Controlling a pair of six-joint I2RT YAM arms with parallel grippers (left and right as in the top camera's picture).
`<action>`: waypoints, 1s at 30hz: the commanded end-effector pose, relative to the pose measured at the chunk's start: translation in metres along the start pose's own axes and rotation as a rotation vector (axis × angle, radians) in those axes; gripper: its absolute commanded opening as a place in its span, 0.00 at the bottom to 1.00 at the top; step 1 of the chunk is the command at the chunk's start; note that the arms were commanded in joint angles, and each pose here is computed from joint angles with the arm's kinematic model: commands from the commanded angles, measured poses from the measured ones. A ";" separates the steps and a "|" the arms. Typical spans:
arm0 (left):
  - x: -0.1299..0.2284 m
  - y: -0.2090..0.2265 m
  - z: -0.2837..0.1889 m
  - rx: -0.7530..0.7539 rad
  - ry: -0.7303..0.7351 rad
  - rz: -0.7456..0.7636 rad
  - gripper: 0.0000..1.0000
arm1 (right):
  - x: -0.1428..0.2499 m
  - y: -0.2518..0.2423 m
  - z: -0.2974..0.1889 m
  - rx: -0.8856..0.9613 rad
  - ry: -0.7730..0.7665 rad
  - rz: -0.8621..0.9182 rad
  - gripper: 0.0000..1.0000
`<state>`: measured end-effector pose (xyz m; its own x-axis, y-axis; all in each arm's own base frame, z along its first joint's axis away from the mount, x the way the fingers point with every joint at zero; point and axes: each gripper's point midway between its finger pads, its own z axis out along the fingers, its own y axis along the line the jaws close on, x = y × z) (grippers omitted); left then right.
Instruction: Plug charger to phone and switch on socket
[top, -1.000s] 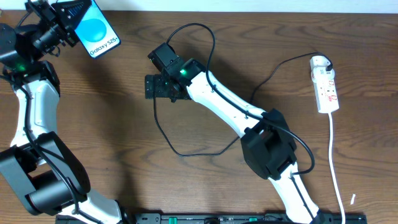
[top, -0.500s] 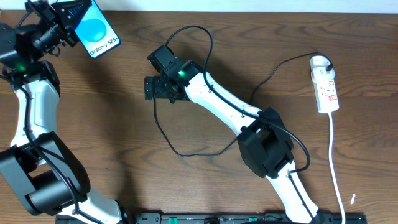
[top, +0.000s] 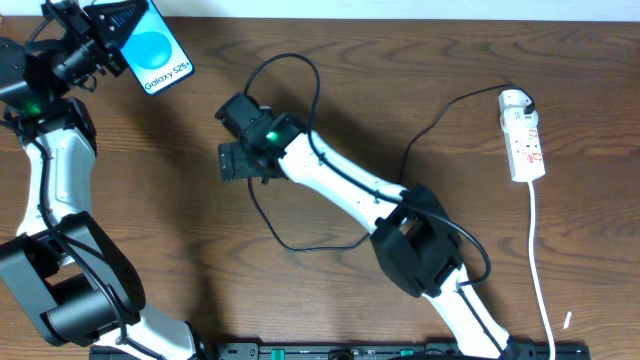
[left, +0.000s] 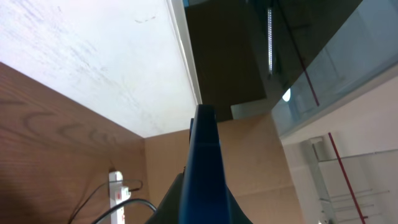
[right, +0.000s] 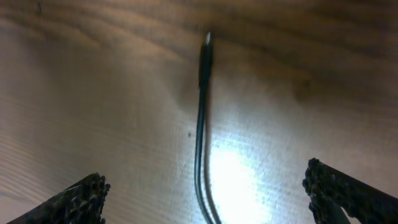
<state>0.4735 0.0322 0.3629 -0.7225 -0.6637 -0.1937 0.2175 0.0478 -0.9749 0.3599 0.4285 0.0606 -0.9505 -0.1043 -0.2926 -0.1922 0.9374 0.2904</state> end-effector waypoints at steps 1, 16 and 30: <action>0.005 -0.016 -0.001 0.010 0.019 0.042 0.07 | -0.006 -0.002 -0.001 0.048 -0.044 -0.017 0.99; 0.005 -0.016 -0.001 0.010 0.019 0.042 0.07 | 0.019 -0.020 0.037 0.100 0.055 -0.014 0.90; 0.005 -0.016 -0.001 0.010 0.019 0.042 0.07 | 0.027 -0.029 0.044 0.133 0.085 -0.014 0.43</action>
<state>0.4727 0.0314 0.3625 -0.7269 -0.6586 -0.1945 0.2168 0.0486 -0.9750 0.3501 0.4136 0.0109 -0.9657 -0.1363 -0.2209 -0.1769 0.9684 0.1760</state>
